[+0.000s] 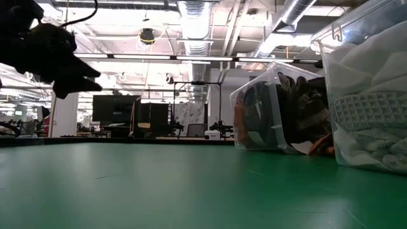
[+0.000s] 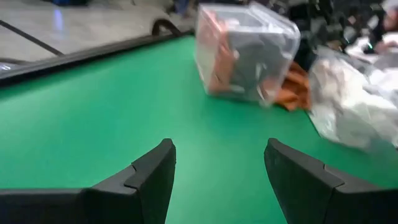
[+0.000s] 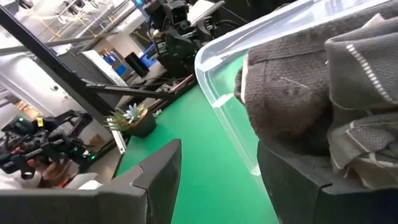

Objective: Sort towels by color in basket
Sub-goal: Adjust the top transparent bin

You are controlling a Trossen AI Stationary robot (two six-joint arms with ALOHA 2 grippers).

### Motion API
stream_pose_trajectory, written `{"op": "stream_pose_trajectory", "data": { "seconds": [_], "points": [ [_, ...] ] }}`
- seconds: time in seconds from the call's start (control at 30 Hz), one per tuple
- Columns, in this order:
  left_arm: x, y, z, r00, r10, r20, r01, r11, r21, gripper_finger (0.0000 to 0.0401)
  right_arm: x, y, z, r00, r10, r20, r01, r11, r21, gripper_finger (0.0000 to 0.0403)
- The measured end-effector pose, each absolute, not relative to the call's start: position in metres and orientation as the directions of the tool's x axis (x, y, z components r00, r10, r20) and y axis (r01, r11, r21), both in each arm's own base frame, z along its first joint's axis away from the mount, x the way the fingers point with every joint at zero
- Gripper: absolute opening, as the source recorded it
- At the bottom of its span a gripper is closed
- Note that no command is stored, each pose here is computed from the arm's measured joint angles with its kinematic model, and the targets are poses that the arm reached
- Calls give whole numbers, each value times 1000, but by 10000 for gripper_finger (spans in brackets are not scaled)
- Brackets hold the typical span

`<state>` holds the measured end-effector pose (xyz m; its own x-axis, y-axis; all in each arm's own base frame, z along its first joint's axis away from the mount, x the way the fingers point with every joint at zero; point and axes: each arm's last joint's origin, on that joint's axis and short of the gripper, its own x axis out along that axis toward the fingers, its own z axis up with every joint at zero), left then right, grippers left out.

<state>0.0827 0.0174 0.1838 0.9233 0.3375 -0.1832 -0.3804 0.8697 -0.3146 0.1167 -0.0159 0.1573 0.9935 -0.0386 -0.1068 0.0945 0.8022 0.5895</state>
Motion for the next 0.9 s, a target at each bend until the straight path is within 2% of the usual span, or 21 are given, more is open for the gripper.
{"op": "stream_pose_trajectory", "data": {
  "seconds": [0.77,0.9],
  "points": [
    [82,20,185,891,420,-172,-454,840,-299,235,117,-17,157,989,-53,-136,131,738,662,239],
    [82,20,185,891,421,-171,-453,851,-266,235,117,-18,157,987,-78,-138,149,759,634,239]
  ]
}}
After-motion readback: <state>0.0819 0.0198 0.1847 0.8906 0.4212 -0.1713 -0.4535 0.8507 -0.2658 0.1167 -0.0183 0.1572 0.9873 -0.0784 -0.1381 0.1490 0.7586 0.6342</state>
